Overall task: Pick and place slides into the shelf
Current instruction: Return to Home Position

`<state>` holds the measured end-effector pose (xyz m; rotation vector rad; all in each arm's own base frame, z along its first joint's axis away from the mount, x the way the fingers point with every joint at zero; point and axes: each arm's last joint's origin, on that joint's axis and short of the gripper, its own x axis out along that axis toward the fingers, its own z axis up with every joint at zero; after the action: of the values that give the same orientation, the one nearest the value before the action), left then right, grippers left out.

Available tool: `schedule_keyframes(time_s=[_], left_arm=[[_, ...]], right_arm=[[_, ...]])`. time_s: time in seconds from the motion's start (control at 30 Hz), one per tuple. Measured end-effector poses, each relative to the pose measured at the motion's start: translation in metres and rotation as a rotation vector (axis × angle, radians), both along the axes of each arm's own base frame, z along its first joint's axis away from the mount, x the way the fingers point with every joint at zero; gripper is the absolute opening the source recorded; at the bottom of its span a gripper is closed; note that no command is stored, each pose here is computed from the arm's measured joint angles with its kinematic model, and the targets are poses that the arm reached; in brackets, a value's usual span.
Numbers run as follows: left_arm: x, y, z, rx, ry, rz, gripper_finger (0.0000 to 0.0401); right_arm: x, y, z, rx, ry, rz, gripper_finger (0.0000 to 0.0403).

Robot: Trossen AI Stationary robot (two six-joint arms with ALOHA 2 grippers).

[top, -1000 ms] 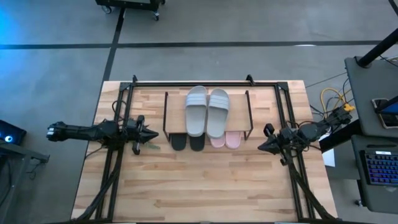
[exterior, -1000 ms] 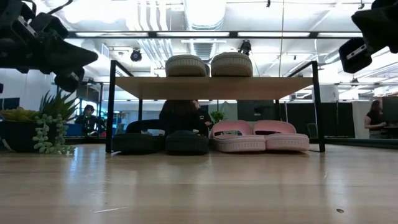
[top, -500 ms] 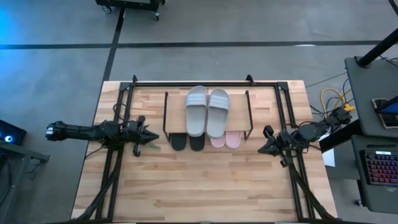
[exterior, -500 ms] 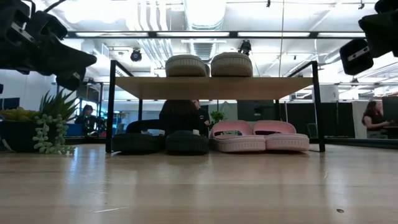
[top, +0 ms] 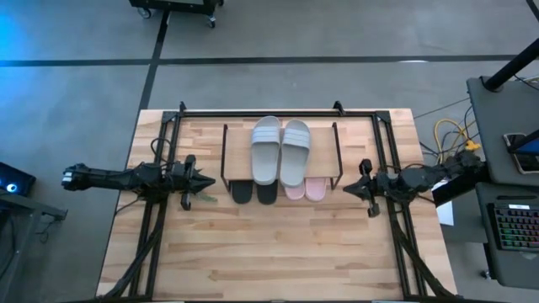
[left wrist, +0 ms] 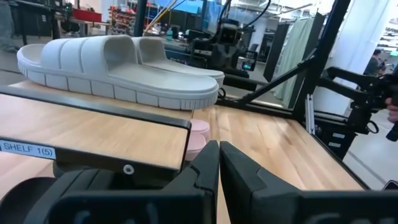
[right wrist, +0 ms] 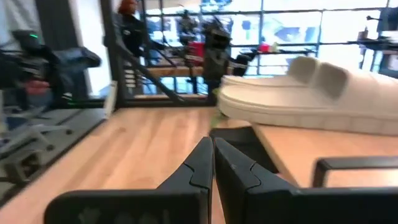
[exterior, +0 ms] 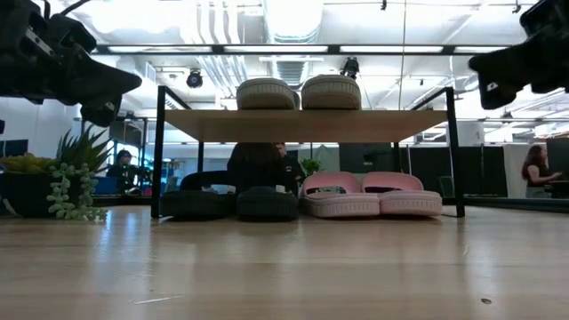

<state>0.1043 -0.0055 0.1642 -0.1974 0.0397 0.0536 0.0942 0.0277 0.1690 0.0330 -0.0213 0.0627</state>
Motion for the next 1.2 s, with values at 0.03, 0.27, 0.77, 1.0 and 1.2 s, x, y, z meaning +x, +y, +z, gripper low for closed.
schedule_keyframes(time_s=[0.03, 0.27, 0.77, 1.0, 1.2], left_arm=[[0.0, 0.0, 0.0, 0.0, -0.002, 0.0, 0.0], [0.0, 0.0, 0.0, 0.0, -0.004, -0.001, 0.0], [0.0, 0.0, 0.0, 0.0, -0.003, -0.004, 0.0], [0.0, 0.0, 0.0, 0.0, -0.003, -0.004, 0.0], [0.0, 0.0, 0.0, 0.0, -0.002, -0.003, 0.0]], right_arm=[[0.001, -0.002, -0.001, -0.002, 0.009, -0.019, 0.0008], [0.008, -0.014, -0.008, 0.046, 0.095, -0.03, 0.0008], [0.009, -0.028, -0.006, 0.104, 0.081, 0.086, 0.0008], [0.009, -0.02, -0.008, 0.142, 0.107, 0.129, 0.0008], [0.009, -0.019, -0.008, 0.128, 0.106, 0.12, 0.0008]])
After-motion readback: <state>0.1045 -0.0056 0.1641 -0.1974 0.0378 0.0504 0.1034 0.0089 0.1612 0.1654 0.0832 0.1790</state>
